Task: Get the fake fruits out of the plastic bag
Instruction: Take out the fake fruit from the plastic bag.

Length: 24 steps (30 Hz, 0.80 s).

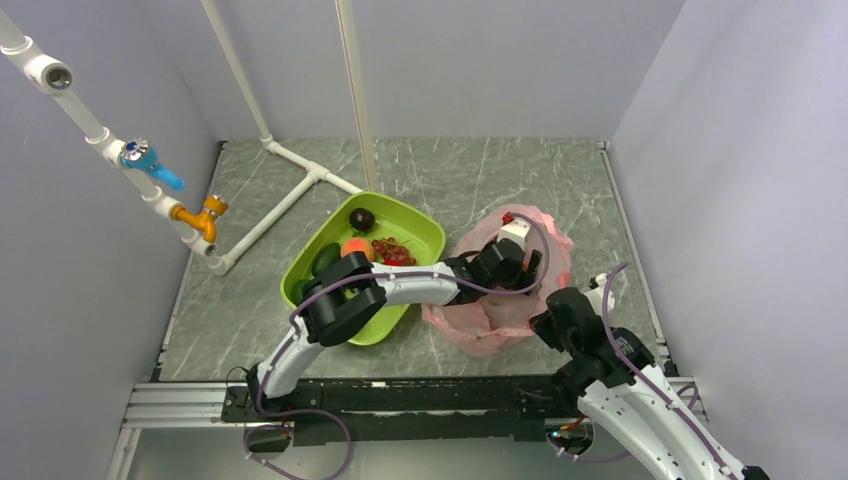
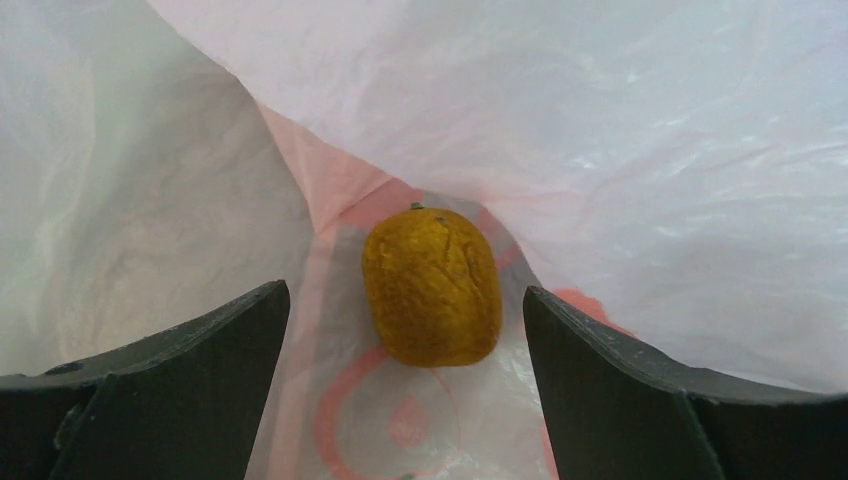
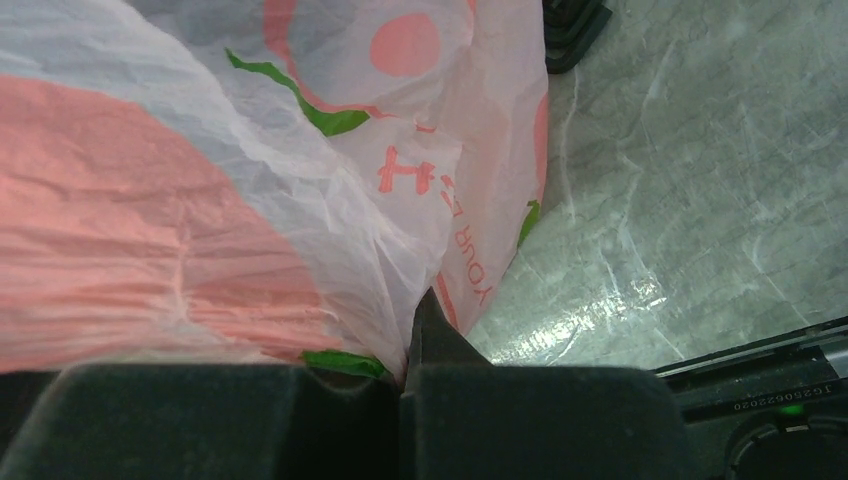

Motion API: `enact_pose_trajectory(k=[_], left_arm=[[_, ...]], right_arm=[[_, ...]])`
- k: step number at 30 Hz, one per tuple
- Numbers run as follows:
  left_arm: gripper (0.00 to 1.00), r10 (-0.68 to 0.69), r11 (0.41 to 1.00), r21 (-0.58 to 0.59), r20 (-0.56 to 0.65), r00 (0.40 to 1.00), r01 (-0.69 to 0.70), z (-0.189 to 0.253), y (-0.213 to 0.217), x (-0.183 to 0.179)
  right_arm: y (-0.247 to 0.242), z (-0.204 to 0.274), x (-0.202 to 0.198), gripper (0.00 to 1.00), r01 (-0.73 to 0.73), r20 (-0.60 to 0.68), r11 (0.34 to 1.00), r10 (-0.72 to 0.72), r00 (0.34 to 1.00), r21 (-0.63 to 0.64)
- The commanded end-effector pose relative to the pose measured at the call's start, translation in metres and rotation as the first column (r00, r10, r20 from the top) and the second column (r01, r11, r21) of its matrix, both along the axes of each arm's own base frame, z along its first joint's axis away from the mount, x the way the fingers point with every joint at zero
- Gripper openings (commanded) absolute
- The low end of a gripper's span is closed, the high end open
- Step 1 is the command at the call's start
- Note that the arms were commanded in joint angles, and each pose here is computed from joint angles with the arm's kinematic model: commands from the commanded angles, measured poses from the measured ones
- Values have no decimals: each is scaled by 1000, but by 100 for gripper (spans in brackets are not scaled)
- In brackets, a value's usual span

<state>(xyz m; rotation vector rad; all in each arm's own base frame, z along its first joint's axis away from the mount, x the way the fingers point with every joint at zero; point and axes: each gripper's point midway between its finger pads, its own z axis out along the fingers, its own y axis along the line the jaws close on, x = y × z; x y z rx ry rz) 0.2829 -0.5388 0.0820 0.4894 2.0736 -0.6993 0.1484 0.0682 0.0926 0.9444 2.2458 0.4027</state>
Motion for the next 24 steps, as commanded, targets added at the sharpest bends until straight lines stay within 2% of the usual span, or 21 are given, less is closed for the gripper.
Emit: enact_pose_trajectory(k=[1, 8, 11, 14, 16, 24], left_arm=[[91, 31, 999, 22, 65, 997, -32, -1, -6, 14], [87, -11, 998, 70, 12, 1000, 10, -31, -3, 2], [76, -11, 995, 98, 14, 1000, 9, -34, 2, 1], [59, -18, 996, 94, 60, 998, 12, -15, 7, 4], [52, -20, 996, 89, 92, 996, 12, 4, 11, 5], [39, -6, 1000, 17, 138, 990, 4, 68, 29, -1]], right_arm=[[3, 6, 3, 0, -17, 23, 1000, 17, 1000, 8], [2, 7, 4, 0, -10, 29, 1000, 10, 1000, 9], [3, 6, 4, 0, -12, 25, 1000, 11, 1000, 9], [3, 5, 4, 0, -12, 25, 1000, 12, 1000, 9], [4, 6, 4, 0, -13, 27, 1000, 13, 1000, 12], [5, 7, 5, 0, -12, 30, 1000, 12, 999, 13]])
